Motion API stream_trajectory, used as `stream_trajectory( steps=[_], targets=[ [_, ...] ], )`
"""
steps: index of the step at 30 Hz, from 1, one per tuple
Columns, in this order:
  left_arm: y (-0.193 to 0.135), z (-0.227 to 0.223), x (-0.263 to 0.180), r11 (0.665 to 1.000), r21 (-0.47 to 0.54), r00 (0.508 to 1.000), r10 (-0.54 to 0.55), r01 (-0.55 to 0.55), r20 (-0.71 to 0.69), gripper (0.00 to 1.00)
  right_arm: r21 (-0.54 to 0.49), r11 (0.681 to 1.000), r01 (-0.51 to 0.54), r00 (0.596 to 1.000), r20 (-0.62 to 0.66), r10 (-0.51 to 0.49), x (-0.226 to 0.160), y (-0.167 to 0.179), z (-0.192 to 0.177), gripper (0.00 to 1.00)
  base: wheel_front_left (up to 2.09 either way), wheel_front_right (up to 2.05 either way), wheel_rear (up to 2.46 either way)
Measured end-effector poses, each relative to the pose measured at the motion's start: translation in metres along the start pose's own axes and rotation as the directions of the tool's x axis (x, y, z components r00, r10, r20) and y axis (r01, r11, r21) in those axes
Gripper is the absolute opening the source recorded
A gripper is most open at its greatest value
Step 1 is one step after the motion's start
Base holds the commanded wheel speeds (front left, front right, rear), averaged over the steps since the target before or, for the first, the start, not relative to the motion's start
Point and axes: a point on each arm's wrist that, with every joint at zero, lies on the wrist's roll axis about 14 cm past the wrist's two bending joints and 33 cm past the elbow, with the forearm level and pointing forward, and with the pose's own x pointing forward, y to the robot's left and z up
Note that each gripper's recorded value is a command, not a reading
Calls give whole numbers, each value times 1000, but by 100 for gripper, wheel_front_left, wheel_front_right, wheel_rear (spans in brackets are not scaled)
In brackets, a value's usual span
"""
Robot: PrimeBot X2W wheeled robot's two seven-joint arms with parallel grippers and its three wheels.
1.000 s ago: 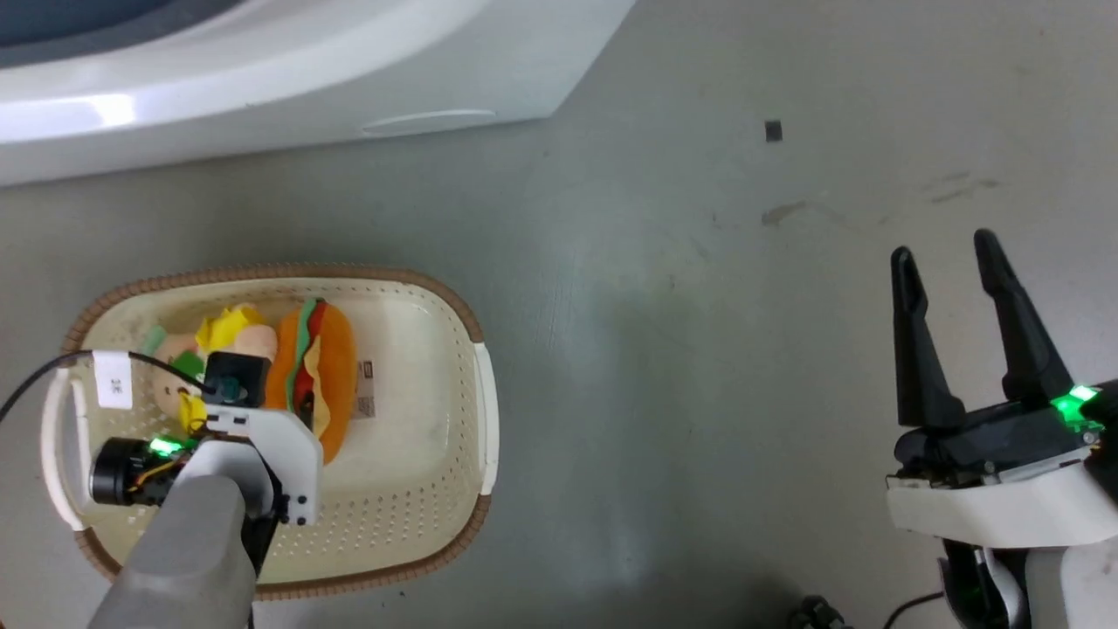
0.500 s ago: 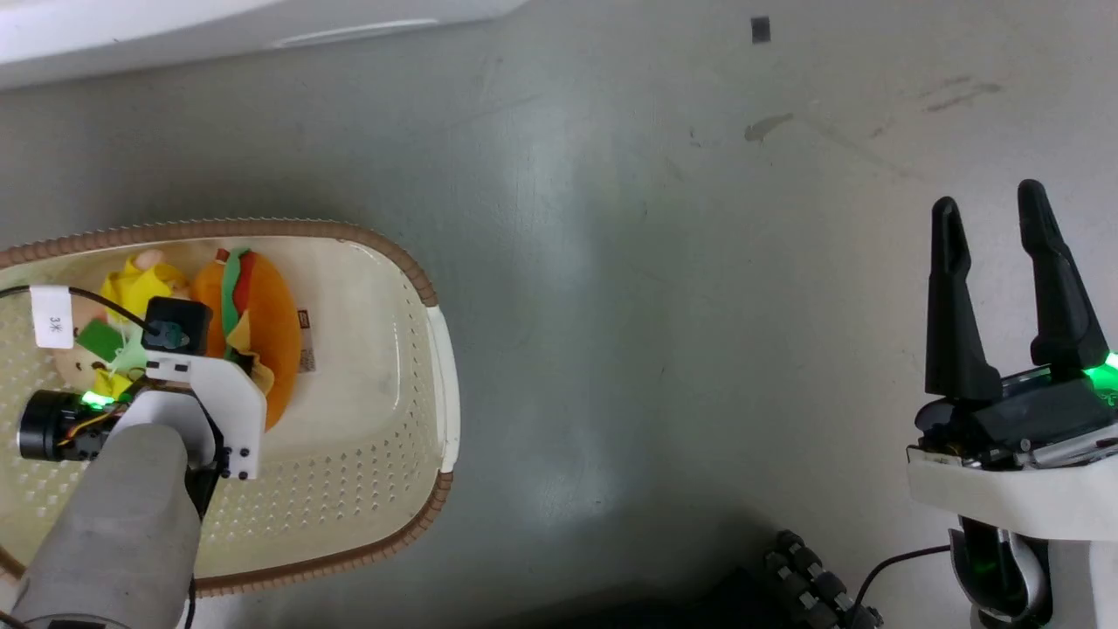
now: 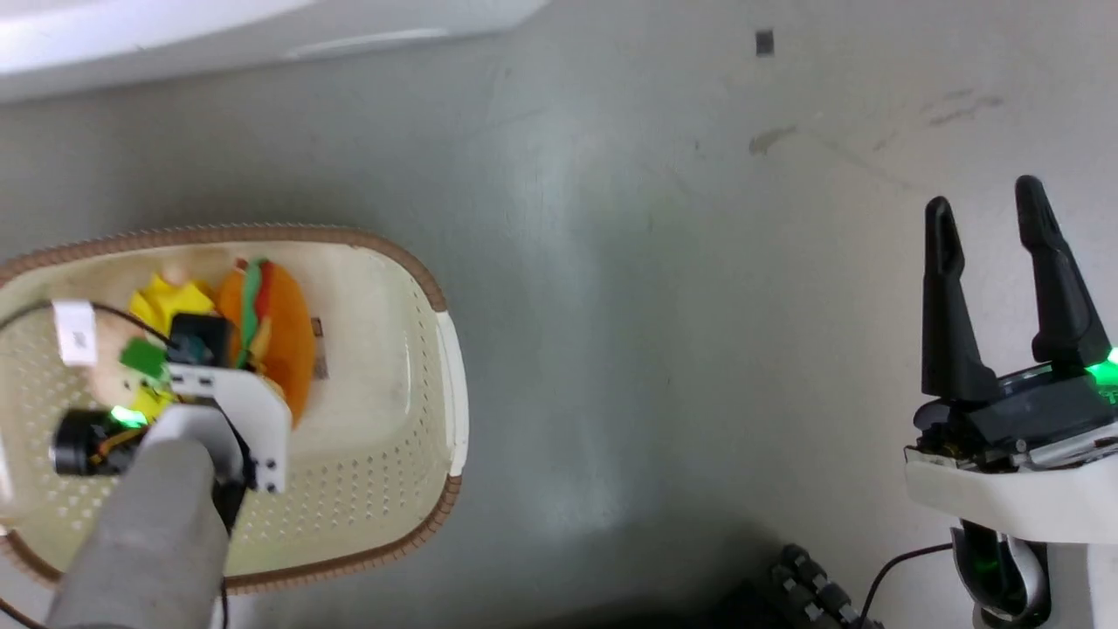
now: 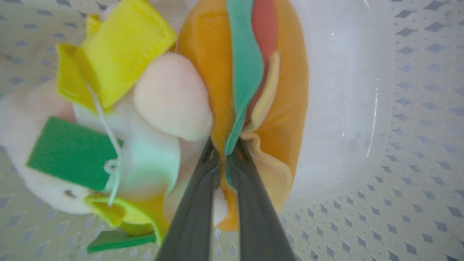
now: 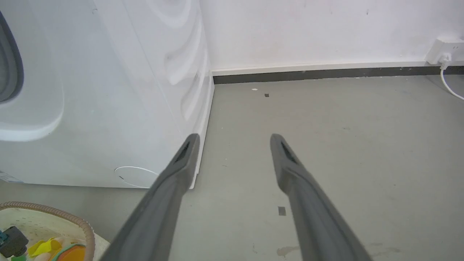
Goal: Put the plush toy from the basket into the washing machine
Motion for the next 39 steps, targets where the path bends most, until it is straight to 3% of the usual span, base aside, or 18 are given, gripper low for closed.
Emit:
stream_trajectory(
  steps=[9, 21, 30, 39],
  targets=[
    [-22, 14, -50, 999, -46, 991, -11, 17, 136, 0, 12, 1000, 1, 994, 109, -3, -11, 0, 48, 100, 0, 0, 0],
    [-23, 11, -134, 994, -106, 951, 49, -17, 305, 0, 27, 999, -20, 967, 254, 12, -48, 7, 114, 100, 0, 0, 0],
    [-24, 46, -206, 989, -143, 814, 106, -29, 570, 0, 28, 998, -57, 948, 316, 45, -80, 20, 140, 100, 0, 0, 0],
    [-27, 77, -282, 990, -133, 618, 135, -50, 775, 0, 33, 995, -99, 924, 375, 79, -106, 32, 160, 100, 0, 0, 0]
  ],
)
